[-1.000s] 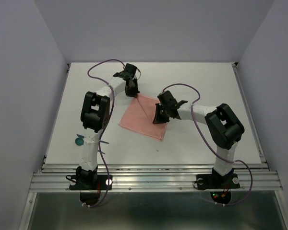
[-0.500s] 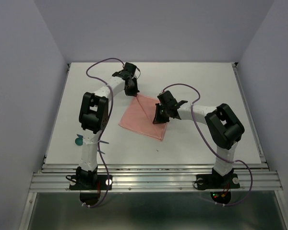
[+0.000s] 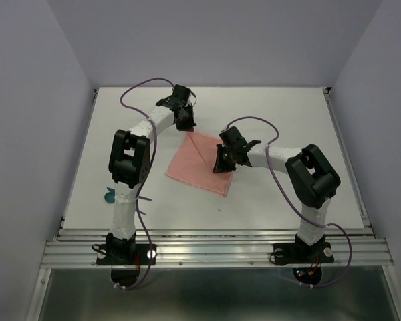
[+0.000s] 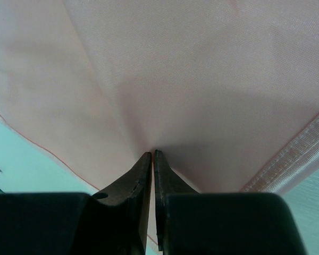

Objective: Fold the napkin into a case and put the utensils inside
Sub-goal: Smooth out the upper triangle-folded napkin at the center of the board.

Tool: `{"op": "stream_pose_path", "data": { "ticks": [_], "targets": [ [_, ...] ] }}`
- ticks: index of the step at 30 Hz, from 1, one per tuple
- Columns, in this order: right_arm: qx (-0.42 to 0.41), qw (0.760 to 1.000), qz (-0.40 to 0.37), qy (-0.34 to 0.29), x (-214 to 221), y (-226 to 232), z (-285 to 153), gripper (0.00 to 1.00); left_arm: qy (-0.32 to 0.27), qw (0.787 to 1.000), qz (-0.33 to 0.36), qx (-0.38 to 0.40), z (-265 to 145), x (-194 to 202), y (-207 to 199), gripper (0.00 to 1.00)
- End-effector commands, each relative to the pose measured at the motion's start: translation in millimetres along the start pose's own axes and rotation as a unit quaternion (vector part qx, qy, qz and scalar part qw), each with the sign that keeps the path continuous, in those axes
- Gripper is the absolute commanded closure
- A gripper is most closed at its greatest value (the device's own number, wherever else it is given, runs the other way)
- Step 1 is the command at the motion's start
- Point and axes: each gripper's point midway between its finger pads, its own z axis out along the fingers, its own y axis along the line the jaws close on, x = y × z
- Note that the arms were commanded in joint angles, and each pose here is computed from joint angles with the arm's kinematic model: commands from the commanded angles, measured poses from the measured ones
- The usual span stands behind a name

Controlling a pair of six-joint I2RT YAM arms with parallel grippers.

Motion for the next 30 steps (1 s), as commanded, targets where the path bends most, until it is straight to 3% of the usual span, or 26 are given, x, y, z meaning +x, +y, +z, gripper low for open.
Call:
{"op": "stream_pose_path", "data": {
  "ticks": [1,7,11,17,20,26,30],
  "targets": [
    [0.007,1.0,-0.005,-0.005,2.1,-2.6,-2.4,0.89,0.002,1.0,0.004,0.004,15.5,-3.4,-4.2,1.0],
    [0.008,1.0,-0.005,-0.004,4.1,-4.4,-3.7,0.89,0.023,1.0,-0.007,0.003,38.2,7.8,-0.9,1.0],
    [0.004,1.0,-0.004,-0.008,1.5,-1.3,-8.5,0.89,0.007,1.0,-0.013,0.004,31.1,-2.6,-4.9,1.0],
    [0.035,0.996,-0.013,-0.085,-39.8,4.2,-46.6,0.87,-0.048,0.999,0.0,0.003,-14.4,-40.8,-17.3,1.0],
    [0.045,0.99,-0.018,-0.131,-63.9,5.2,-71.1,0.8,-0.077,0.997,0.011,0.01,-41.0,-56.6,-29.6,1.0],
    [0.078,0.987,0.009,-0.142,-88.6,-36.1,-83.6,0.74,-0.105,0.993,0.046,-0.013,-76.6,-56.3,-53.6,1.0],
    [0.081,0.986,0.063,-0.133,-97.2,-81.0,-89.2,0.7,-0.092,0.992,0.076,-0.031,-83.0,-24.4,-72.7,0.98]
  ]
}}
